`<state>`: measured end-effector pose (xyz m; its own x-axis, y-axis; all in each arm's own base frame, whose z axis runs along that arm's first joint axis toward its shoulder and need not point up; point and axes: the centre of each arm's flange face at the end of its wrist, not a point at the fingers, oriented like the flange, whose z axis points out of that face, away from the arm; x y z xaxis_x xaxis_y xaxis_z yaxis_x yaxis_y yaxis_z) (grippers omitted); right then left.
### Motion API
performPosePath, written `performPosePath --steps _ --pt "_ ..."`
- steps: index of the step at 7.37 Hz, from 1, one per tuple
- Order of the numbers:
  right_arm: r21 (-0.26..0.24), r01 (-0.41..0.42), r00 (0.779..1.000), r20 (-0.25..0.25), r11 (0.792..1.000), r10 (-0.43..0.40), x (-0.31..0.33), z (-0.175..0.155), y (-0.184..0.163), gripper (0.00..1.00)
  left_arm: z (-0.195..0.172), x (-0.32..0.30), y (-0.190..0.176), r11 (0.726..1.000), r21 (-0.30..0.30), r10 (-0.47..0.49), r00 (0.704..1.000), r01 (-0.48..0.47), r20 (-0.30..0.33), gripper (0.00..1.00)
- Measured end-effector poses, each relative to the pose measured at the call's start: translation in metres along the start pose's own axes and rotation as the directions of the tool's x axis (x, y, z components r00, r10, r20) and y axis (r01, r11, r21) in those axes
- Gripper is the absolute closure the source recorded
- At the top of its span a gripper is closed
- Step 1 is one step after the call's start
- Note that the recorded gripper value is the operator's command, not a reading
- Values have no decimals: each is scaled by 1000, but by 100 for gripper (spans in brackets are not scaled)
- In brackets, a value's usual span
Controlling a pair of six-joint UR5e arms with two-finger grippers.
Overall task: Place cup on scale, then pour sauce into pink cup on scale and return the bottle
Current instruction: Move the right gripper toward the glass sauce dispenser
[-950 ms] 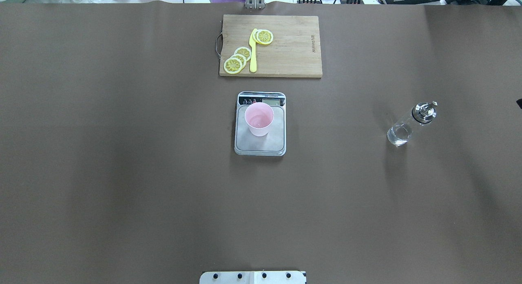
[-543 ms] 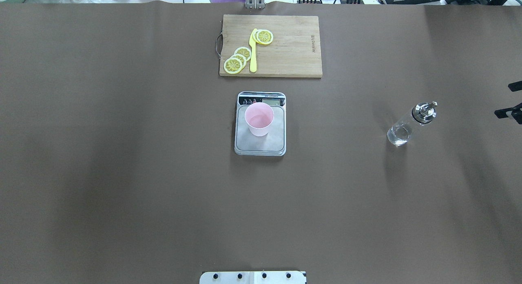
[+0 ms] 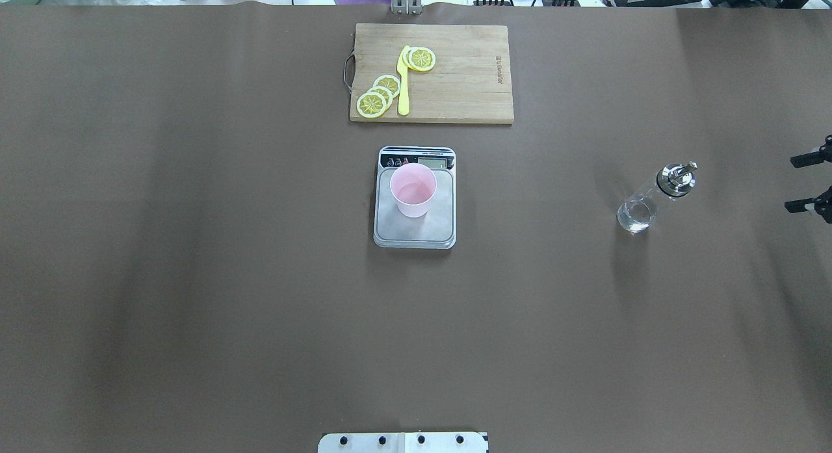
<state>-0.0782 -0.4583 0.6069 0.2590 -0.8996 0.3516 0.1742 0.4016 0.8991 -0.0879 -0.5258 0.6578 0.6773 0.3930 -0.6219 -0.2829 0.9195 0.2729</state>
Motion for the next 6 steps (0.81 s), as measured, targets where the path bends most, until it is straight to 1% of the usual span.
performPosePath --steps 2,3,4,6 --pt "23 49 998 27 999 -50 -1 9 -18 1 0 0 1 1000 0 -5 1000 5 0 2" --pt "32 62 997 40 998 -63 -3 19 -33 1 0 0 2 1000 0 -5 1000 5 0 2" --pt "33 61 997 47 998 -62 -5 32 -46 1 1 0 3 1000 -1 -6 1000 6 -1 2" --pt "26 62 997 41 998 -63 -11 54 -56 1 2 0 4 1000 -3 -8 1000 8 -2 2"
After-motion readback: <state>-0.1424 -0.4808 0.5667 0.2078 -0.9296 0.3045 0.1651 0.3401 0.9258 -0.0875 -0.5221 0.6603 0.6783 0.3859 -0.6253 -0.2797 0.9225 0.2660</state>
